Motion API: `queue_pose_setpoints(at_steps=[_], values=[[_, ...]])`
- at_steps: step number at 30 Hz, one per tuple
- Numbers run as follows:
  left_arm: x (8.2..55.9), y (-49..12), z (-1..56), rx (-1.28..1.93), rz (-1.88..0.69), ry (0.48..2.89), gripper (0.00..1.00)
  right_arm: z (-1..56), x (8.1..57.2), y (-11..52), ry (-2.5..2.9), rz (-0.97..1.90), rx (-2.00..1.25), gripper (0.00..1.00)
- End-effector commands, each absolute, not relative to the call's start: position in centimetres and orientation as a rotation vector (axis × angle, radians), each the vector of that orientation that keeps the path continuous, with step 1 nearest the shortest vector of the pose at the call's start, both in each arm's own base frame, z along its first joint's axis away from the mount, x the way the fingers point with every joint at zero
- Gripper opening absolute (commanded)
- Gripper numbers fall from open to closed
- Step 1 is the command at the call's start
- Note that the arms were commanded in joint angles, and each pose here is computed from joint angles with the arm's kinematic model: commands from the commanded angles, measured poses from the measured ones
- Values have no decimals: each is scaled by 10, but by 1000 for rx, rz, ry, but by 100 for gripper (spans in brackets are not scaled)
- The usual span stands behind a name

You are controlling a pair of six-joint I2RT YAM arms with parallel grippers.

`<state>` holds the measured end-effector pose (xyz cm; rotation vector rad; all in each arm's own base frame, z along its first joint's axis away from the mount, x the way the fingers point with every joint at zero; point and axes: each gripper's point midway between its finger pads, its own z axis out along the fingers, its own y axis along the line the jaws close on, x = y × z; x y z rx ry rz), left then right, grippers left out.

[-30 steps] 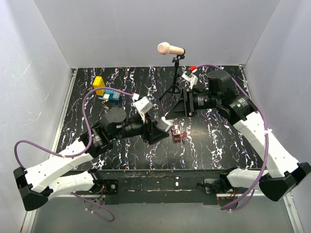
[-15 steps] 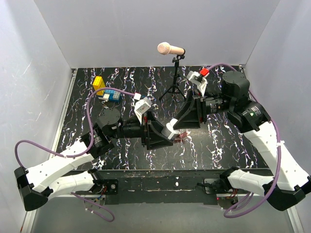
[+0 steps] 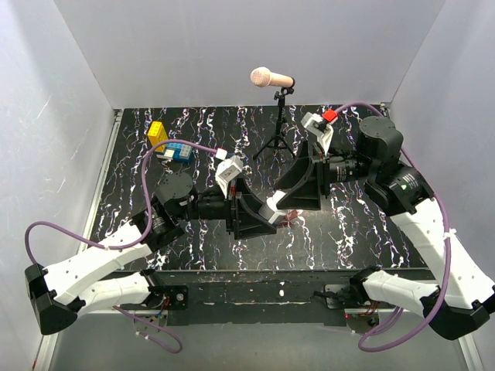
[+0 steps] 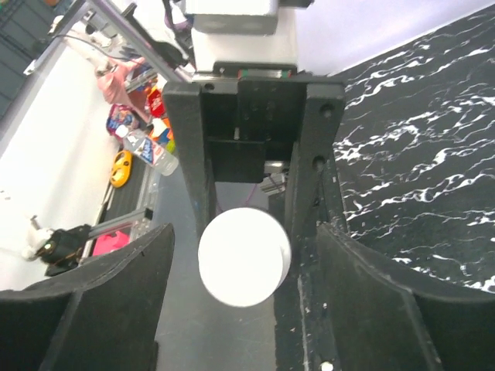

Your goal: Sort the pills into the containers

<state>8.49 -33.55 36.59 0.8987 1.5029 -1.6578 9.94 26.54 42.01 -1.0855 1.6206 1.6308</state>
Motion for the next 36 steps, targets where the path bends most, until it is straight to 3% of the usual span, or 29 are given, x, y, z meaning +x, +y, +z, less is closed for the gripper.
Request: queue_pose_setpoints(at_steps=[1,13,25,36], values=[[88,-334,362,897,-1612,1527,0,438,114,271,1615,1593,-980,83],[127,-322,340,804,-1312,1658,0,416,171,250,1996,1247,-516,87],[161,-311,318,767,-1049,1766,0,377,175,261,2270,1319,-362,89],[169,-308,313,789,-974,1789,0,338,179,274,2462,1401,-249,88]])
